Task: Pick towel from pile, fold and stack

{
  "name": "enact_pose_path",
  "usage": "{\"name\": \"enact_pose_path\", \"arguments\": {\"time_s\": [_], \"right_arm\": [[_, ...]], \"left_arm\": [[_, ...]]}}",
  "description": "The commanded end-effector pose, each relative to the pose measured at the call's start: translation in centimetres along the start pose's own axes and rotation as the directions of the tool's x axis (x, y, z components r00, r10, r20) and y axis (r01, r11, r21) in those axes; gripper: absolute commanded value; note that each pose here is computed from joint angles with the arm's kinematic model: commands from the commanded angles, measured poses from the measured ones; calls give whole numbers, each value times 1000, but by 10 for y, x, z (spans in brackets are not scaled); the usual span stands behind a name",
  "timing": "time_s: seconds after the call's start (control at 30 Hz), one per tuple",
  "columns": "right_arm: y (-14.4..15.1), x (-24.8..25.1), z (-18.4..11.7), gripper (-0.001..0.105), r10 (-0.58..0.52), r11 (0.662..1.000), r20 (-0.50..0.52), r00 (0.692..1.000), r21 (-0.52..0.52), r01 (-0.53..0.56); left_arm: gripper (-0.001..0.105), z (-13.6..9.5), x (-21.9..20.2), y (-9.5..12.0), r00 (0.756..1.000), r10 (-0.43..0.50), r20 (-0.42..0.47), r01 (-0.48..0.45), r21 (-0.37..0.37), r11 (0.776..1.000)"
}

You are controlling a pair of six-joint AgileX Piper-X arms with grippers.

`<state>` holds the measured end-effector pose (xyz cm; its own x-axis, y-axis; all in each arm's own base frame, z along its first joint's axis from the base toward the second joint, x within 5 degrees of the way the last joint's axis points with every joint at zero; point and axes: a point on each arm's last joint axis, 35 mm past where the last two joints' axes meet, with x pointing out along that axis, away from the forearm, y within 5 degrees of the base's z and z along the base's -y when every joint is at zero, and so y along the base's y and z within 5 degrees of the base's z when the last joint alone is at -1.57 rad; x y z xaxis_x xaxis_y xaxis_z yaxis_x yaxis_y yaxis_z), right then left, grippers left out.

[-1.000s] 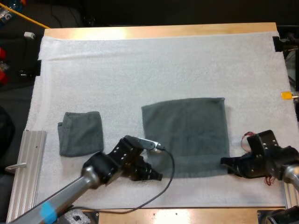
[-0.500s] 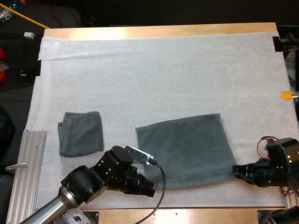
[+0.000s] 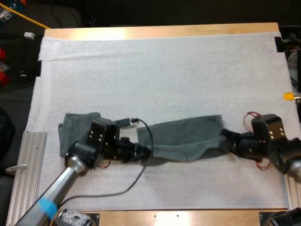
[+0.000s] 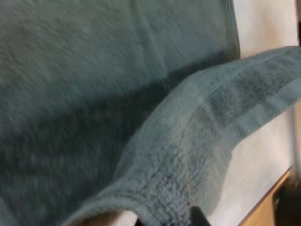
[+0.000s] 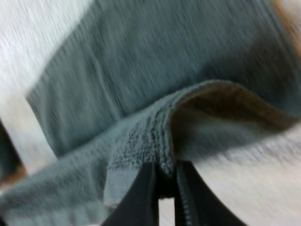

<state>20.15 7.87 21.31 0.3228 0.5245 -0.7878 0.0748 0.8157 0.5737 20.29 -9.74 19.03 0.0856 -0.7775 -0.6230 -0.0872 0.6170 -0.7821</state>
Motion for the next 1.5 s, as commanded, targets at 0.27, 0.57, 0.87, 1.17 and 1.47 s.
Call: {"name": "enact_pose_path", "arguments": {"time_s": [0.27, 0.57, 0.87, 1.17, 1.47], "right_arm": [[-5, 26, 18, 0, -41, 997, 70, 997, 72, 35], [-6, 26, 24, 0, -106, 993, 154, 982, 70, 96], [-6, 26, 24, 0, -120, 991, 165, 979, 72, 109], [1, 25, 31, 32, -42, 999, 216, 975, 36, 35], [23, 7, 46, 70, 143, 979, 351, 926, -187, -80]], "left_arm": [[0, 26, 4, 25, 999, -28, 40, 32, -80, 996], [0, 37, 3, 28, 993, -19, 118, 26, -63, 998], [1, 40, 12, 37, 996, -7, 87, 16, -96, 995], [54, 45, 10, 32, 995, -14, 102, 24, -91, 996], [58, 60, -10, -2, 980, -76, 186, 72, 27, 997]]}}
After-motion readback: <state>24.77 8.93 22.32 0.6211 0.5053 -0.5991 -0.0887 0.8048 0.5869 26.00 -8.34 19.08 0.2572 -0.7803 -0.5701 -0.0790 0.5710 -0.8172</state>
